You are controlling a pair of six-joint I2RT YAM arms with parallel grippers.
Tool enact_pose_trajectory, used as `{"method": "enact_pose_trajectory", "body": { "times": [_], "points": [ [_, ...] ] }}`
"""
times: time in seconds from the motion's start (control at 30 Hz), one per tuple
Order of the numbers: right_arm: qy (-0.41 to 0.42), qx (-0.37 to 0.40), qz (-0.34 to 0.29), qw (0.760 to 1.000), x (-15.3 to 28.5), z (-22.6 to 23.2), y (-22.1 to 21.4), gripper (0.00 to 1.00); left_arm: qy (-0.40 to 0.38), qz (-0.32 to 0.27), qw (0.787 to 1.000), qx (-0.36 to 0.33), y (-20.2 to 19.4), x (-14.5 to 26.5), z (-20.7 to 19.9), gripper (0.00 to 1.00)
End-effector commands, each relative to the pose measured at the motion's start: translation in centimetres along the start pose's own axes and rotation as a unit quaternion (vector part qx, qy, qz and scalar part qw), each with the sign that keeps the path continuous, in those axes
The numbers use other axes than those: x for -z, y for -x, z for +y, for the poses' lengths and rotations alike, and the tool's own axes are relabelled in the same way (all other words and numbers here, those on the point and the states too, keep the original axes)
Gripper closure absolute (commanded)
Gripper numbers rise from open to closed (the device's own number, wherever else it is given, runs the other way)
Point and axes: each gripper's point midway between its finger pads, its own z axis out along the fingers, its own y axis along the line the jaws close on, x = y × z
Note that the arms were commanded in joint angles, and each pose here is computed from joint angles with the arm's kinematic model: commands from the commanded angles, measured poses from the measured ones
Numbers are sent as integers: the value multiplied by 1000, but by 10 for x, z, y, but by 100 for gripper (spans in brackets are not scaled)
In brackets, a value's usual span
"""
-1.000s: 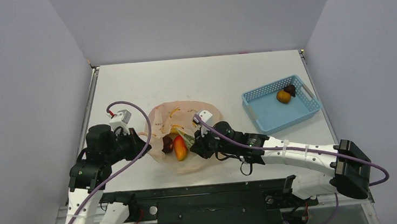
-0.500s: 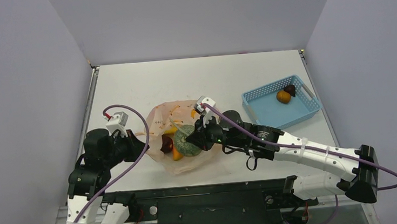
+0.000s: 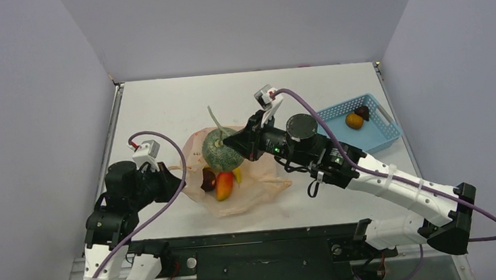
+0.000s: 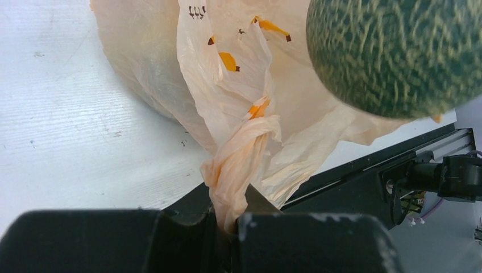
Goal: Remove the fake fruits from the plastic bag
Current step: Take out the fake fruit from the plastic bag, then place the fake fruit in the bin.
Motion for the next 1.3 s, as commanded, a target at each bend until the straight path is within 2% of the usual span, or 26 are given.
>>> {"method": "enact_pose_trajectory", "body": {
  "times": [0.0,0.13,0.17,0.27,0.3,0.33,0.37,0.43,0.47,0.5,0.63,0.67,0.7,0.73,0.8,1.13,1.27],
  "points": [
    [-48,-34,-95,994,16,-19,60,100,-10,-37,999,-10,12,4,-6,100],
    [-138,-35,-131,981,44,-64,76,100,-19,-39,999,-15,12,6,-9,100],
    [-180,-36,-155,971,59,-83,87,100,-20,-39,999,-16,11,6,-9,100],
    [-289,-36,-153,944,93,-138,75,100,-22,-37,999,-18,11,6,-11,100],
    [-331,-38,-170,927,112,-158,81,100,-22,-37,999,-17,10,6,-10,100],
    [-360,-40,-157,919,121,-176,66,100,-20,-38,999,-17,11,6,-10,100],
    [-395,-44,-173,901,142,-194,70,100,-20,-39,999,-17,11,6,-10,100],
    [-449,-50,-167,876,168,-229,52,100,-18,-40,999,-16,11,6,-9,100],
    [-472,-54,-150,867,175,-245,34,100,-18,-40,999,-16,11,6,-9,100],
    [-502,-62,-158,848,194,-264,33,100,-18,-39,999,-16,11,6,-9,100],
    [-554,-104,-124,816,216,-313,-13,100,-21,-37,999,-18,10,5,-10,100],
    [-551,-121,-102,820,211,-321,-31,100,-21,-36,999,-17,10,5,-10,100],
    [-556,-140,-100,813,216,-332,-39,100,-22,-35,999,-17,10,5,-10,100],
    [-542,-156,-84,821,208,-336,-49,100,-23,-34,999,-17,10,5,-11,100],
    [-538,-179,-79,820,207,-347,-60,100,-24,-34,999,-18,10,5,-11,100],
    [-502,-201,-77,838,191,-347,-63,100,-38,-42,998,-26,11,8,-16,100],
    [-501,-206,-85,836,193,-346,-60,100,-45,-41,998,-29,10,8,-18,100]
  ]
}}
